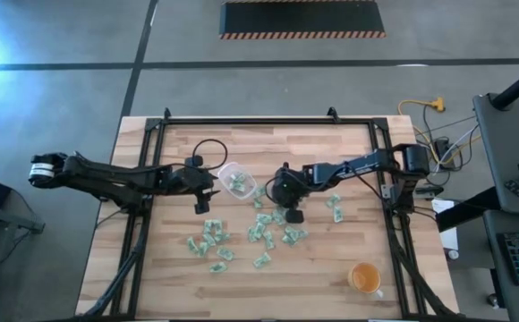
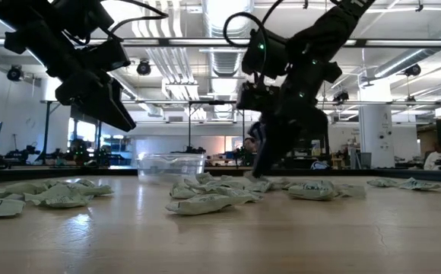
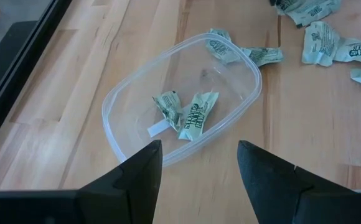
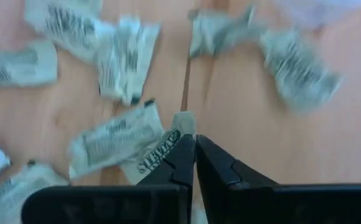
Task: Pick and place Stevia / Truvia into bins
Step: Put the stevia packet into the transparent bin
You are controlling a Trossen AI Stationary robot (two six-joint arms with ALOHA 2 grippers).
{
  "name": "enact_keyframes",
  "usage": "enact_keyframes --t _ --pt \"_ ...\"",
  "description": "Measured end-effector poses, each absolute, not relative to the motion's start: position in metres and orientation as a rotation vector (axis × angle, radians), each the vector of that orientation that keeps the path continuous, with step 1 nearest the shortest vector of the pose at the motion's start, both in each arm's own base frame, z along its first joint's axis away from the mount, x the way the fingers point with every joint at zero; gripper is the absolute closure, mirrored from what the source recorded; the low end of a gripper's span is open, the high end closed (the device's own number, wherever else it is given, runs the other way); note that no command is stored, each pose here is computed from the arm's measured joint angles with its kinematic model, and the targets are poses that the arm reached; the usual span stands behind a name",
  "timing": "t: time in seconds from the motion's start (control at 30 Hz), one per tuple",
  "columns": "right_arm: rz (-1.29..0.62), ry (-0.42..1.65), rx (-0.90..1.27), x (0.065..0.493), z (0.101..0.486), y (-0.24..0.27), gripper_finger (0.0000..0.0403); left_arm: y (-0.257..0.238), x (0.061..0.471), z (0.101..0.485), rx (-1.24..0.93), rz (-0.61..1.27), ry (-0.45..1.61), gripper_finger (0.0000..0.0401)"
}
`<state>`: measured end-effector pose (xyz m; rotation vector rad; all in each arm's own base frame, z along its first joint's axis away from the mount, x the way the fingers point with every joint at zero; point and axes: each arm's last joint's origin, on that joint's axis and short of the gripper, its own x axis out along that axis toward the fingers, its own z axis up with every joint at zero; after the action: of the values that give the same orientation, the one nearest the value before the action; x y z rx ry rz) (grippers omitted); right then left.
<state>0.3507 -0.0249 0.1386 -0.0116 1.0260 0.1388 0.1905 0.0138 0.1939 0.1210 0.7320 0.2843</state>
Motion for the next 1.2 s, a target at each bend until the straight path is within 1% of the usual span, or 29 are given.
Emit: enact_keyframes --t 0.27,0.5,0.6,0.73,0.8,0.9,1.2 --pt "0.018 0.931 -0.166 0.373 0.169 -0.032 0.0394 0.014 0.19 0.194 0.121 0.284 0.732 0.0208" --pt "0.03 0.853 -0.237 0.385 0.188 -0.032 0.0394 0.014 0.19 0.193 0.109 0.289 0.732 0.0208" --pt "0.012 0.754 -0.291 0.392 0.195 -0.034 0.0394 0.014 0.191 0.192 0.073 0.295 0.741 0.0208" --pt "-0.008 0.618 -0.344 0.401 0.201 -0.038 0.0394 0.012 0.192 0.185 0.035 0.242 0.78 0.0208" --pt "-0.017 0.576 -0.358 0.405 0.199 -0.041 0.0394 0.011 0.195 0.18 -0.001 0.228 0.806 0.0208" --pt "-0.022 0.566 -0.372 0.408 0.193 -0.045 0.0394 0.01 0.197 0.172 -0.03 0.208 0.855 0.0208" --pt "-0.037 0.596 -0.376 0.41 0.178 -0.059 0.0393 0.008 0.207 0.15 -0.152 0.159 0.984 0.0209"
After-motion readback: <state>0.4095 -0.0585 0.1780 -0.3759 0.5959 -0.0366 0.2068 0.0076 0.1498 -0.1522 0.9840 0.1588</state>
